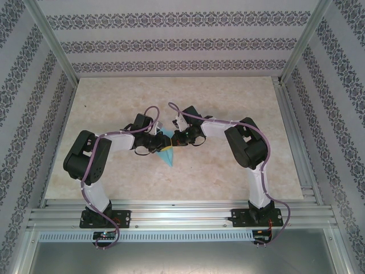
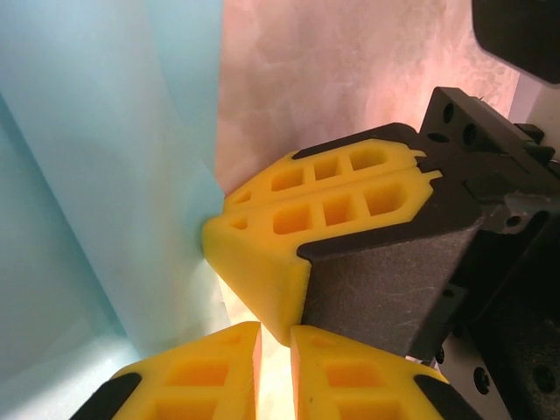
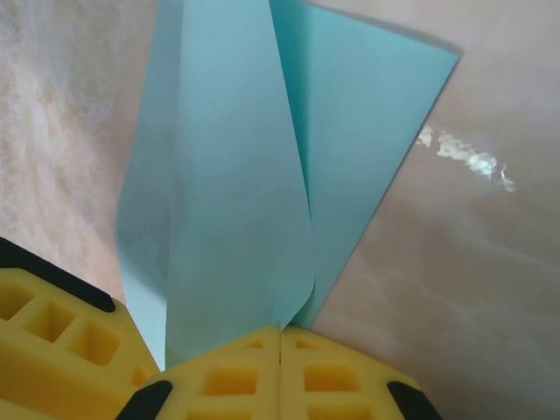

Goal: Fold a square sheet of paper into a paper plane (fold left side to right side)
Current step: Fourth fold the wing at the center of the table.

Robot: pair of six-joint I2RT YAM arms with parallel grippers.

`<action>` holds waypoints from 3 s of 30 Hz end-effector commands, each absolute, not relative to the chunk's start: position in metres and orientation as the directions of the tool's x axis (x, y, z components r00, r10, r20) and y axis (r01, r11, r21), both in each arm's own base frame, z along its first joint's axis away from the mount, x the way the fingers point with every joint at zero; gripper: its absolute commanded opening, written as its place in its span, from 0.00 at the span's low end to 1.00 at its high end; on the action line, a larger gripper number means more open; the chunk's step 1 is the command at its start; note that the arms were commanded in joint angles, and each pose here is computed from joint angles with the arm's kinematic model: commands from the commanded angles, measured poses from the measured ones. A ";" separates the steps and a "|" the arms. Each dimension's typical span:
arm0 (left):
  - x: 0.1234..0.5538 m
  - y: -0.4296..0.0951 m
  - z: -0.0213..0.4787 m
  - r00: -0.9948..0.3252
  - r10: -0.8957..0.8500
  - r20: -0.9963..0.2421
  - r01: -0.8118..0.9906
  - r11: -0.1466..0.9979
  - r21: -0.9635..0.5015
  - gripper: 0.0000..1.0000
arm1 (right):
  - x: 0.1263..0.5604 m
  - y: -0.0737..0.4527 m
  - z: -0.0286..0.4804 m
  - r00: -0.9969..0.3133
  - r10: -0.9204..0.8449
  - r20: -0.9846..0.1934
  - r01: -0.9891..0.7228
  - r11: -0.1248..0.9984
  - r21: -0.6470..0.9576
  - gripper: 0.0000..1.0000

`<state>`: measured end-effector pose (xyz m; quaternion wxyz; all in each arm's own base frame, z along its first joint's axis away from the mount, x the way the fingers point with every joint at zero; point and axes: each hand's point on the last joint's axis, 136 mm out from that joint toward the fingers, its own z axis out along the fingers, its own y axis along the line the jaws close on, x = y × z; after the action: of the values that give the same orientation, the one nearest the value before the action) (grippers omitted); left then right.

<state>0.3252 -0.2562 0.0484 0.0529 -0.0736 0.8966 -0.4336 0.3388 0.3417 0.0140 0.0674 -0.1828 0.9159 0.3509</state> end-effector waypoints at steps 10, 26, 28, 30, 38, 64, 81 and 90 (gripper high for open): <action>0.325 -0.250 0.033 -0.980 -0.191 -0.054 -0.090 0.669 -0.738 0.07 | 0.325 0.331 -0.022 -0.929 -0.325 -0.176 -0.366 0.747 0.555 0.01; 0.325 -0.241 0.040 -0.975 -0.210 -0.071 -0.091 0.671 -0.735 0.06 | 0.323 0.331 -0.022 -0.928 -0.330 -0.171 -0.367 0.746 0.555 0.01; 0.326 -0.244 0.040 -0.976 -0.206 -0.065 -0.089 0.658 -0.748 0.06 | 0.324 0.331 -0.022 -0.928 -0.330 -0.174 -0.369 0.746 0.555 0.01; 0.325 -0.245 0.038 -0.977 -0.204 -0.060 -0.091 0.656 -0.749 0.07 | 0.324 0.331 -0.021 -0.928 -0.330 -0.173 -0.369 0.744 0.557 0.01; 0.324 -0.249 0.026 -0.980 -0.194 -0.038 -0.101 0.658 -0.746 0.08 | 0.324 0.332 -0.022 -0.929 -0.330 -0.170 -0.367 0.746 0.556 0.01; 0.317 -0.240 -0.005 -0.980 -0.201 -0.003 -0.145 0.721 -0.678 0.09 | 0.338 0.321 0.044 -0.920 -0.253 -0.301 -0.383 0.749 0.541 0.22; 0.316 -0.236 -0.008 -0.980 -0.198 -0.006 -0.145 0.740 -0.657 0.09 | 0.246 0.369 0.054 -0.914 -0.245 -0.325 -0.404 0.637 0.656 0.12; 0.316 -0.235 -0.008 -0.980 -0.198 -0.006 -0.146 0.742 -0.655 0.09 | 0.253 0.366 0.037 -0.912 -0.276 -0.304 -0.409 0.675 0.614 0.13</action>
<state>0.3248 -0.2448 0.0181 0.0529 -0.0868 0.9146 -0.3913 0.2416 0.3643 0.0409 0.0837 -0.1856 0.9070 0.3685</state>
